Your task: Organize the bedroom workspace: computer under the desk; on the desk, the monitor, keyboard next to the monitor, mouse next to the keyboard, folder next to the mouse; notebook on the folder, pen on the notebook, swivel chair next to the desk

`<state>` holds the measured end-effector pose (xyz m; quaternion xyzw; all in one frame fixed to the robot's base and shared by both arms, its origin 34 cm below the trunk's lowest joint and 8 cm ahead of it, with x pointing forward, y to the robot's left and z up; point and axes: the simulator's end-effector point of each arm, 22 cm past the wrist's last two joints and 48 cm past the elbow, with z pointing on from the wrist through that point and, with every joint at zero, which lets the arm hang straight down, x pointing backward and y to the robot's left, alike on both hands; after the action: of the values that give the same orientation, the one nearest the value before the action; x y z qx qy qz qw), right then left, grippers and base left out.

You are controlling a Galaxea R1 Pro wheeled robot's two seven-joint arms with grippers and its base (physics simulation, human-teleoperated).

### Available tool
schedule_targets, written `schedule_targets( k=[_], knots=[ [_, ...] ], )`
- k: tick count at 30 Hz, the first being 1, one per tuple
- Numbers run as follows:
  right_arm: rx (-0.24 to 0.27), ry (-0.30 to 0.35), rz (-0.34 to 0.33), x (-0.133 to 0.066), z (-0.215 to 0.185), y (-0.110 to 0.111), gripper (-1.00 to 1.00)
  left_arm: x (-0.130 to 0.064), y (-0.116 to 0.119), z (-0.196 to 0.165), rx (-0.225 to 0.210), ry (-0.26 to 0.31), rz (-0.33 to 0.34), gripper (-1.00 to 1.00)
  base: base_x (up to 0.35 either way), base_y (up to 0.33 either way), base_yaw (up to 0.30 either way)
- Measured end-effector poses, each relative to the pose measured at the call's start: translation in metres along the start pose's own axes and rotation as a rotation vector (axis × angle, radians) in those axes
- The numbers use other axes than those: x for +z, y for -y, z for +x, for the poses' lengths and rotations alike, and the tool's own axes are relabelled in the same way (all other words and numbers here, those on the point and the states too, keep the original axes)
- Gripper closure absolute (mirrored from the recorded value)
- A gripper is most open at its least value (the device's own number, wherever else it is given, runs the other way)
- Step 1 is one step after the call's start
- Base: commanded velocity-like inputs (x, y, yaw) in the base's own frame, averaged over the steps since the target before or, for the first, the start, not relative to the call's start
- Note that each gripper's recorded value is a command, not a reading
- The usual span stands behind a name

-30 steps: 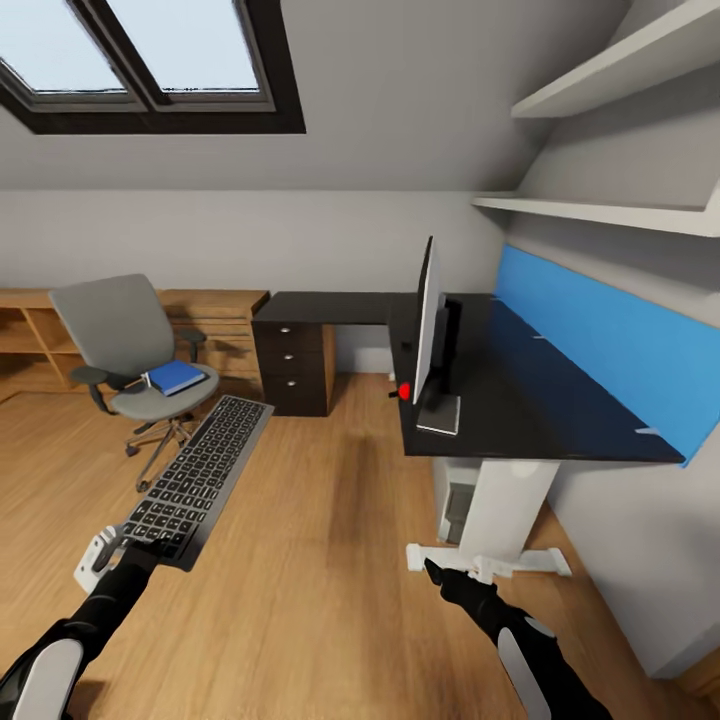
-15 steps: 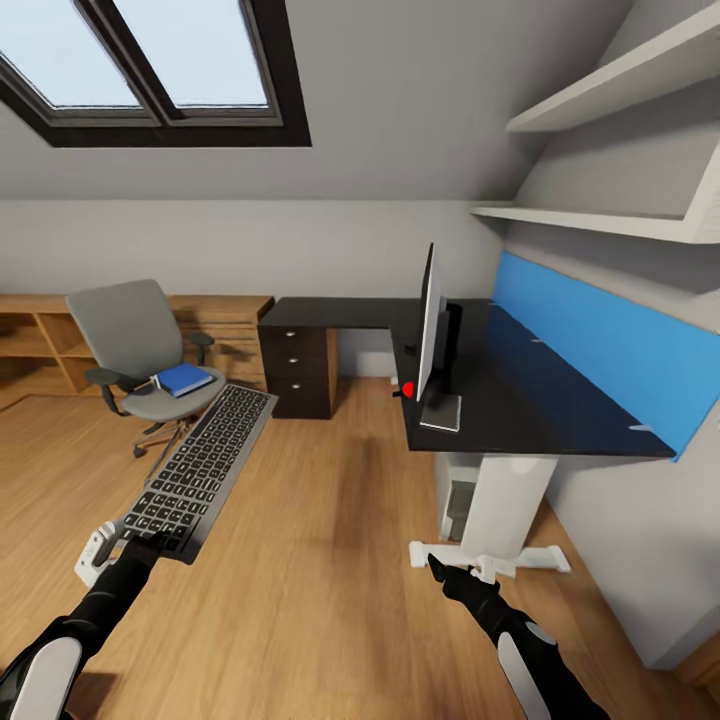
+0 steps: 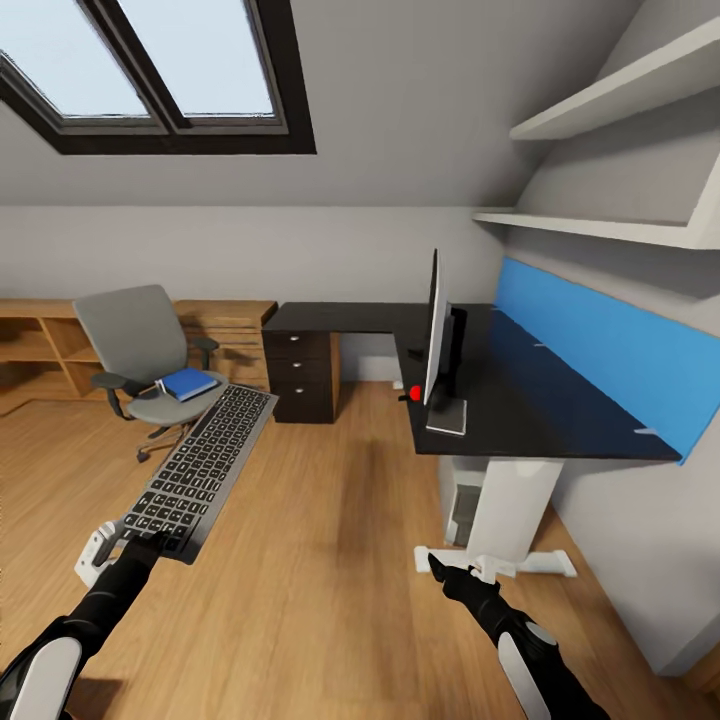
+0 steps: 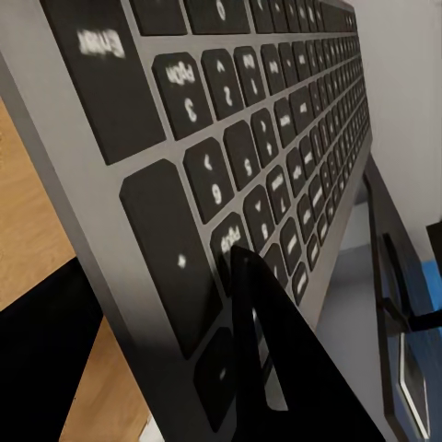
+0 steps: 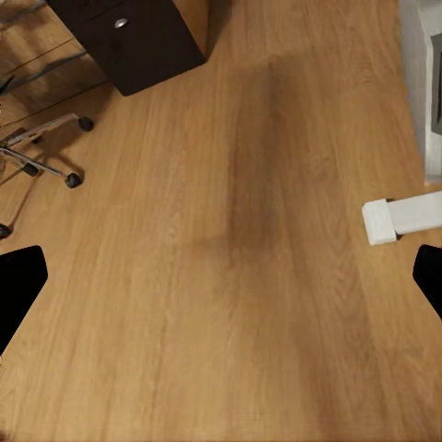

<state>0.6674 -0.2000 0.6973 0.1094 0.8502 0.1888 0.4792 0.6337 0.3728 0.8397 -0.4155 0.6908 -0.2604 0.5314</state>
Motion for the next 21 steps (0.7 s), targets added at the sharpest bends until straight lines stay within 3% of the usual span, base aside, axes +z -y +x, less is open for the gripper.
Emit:
schedule_targets(
  k=[9,21],
  knots=[
    [0.001,0.000,0.001,0.000,0.000,0.000,-1.00,0.000,0.000,0.003,0.002,-0.014,0.000,1.00,0.116,0.218,0.000],
    [0.000,0.001,0.001,0.000,0.000,0.000,-1.00,-0.001,0.000,0.013,0.003,-0.059,0.000,1.00,0.200,0.056,0.000]
  ],
)
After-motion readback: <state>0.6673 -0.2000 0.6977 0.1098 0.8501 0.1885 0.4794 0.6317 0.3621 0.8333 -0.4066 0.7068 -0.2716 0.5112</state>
